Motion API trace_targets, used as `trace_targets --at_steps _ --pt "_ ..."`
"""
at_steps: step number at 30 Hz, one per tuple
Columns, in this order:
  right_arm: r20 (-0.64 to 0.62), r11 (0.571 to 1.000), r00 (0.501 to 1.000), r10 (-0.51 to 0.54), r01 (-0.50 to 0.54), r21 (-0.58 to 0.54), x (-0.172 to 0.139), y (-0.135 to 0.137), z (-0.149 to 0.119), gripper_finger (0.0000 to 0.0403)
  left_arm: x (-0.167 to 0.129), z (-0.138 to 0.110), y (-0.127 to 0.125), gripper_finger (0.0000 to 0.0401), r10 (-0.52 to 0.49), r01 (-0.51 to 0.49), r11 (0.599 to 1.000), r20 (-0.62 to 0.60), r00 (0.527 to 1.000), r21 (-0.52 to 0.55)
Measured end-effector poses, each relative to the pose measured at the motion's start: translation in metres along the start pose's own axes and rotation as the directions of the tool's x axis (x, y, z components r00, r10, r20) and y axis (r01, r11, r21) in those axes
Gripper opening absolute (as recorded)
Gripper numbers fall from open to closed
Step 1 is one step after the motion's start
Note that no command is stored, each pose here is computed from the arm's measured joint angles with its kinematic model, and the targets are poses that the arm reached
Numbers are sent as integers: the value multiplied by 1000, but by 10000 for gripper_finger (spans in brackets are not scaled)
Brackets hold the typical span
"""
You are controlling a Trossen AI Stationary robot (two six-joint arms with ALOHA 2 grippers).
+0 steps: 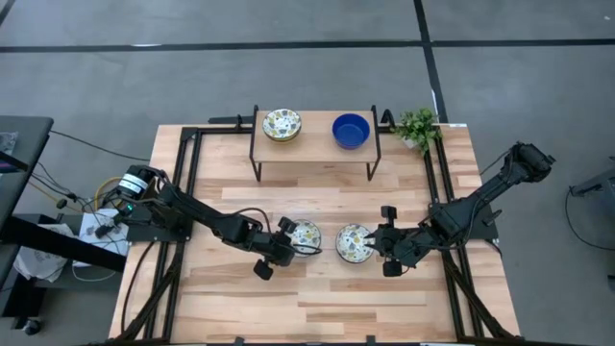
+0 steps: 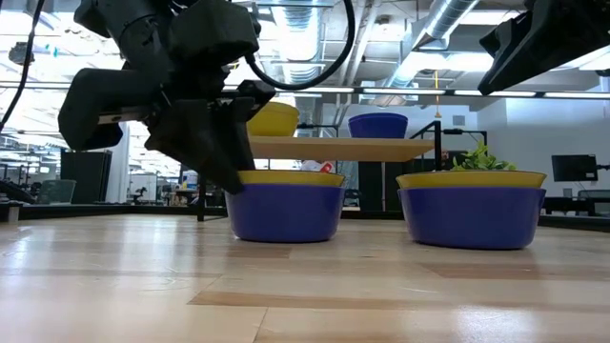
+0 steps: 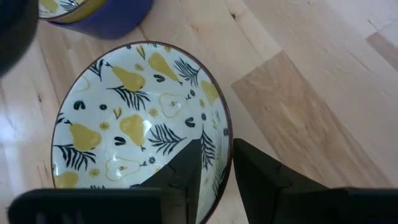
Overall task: Pick & Place Mini bowls
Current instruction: Stack the white patterned bowl on top of the white patterned bowl on the shelf
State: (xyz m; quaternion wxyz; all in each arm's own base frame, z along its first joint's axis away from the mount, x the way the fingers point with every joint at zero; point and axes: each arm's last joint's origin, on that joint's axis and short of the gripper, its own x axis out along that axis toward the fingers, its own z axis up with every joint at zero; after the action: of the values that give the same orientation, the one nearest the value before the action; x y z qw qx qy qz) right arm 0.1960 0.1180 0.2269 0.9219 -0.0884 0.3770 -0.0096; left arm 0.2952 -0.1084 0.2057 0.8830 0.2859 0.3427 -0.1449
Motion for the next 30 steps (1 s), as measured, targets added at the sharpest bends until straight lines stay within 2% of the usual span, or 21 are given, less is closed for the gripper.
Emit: trace_targets --at_steps 3,11,16,22,30 --pt "0 1000 1000 0 0 0 0 0 0 79 0 0 0 80 -2 2 1000 -1 1000 0" --pt "0 1000 1000 0 0 0 0 0 0 79 0 -1 0 13 -3 3 1000 -7 1000 -5" --pt "0 1000 1000 0 0 0 0 0 0 79 0 -1 0 24 -3 3 1000 -7 1000 -4" --pt "0 1000 1000 0 0 0 0 0 0 79 0 -1 0 13 -3 3 1000 -6 1000 -3" --pt "0 1000 1000 0 0 0 0 0 0 79 0 -1 0 29 -2 2 1000 -5 1000 -3"
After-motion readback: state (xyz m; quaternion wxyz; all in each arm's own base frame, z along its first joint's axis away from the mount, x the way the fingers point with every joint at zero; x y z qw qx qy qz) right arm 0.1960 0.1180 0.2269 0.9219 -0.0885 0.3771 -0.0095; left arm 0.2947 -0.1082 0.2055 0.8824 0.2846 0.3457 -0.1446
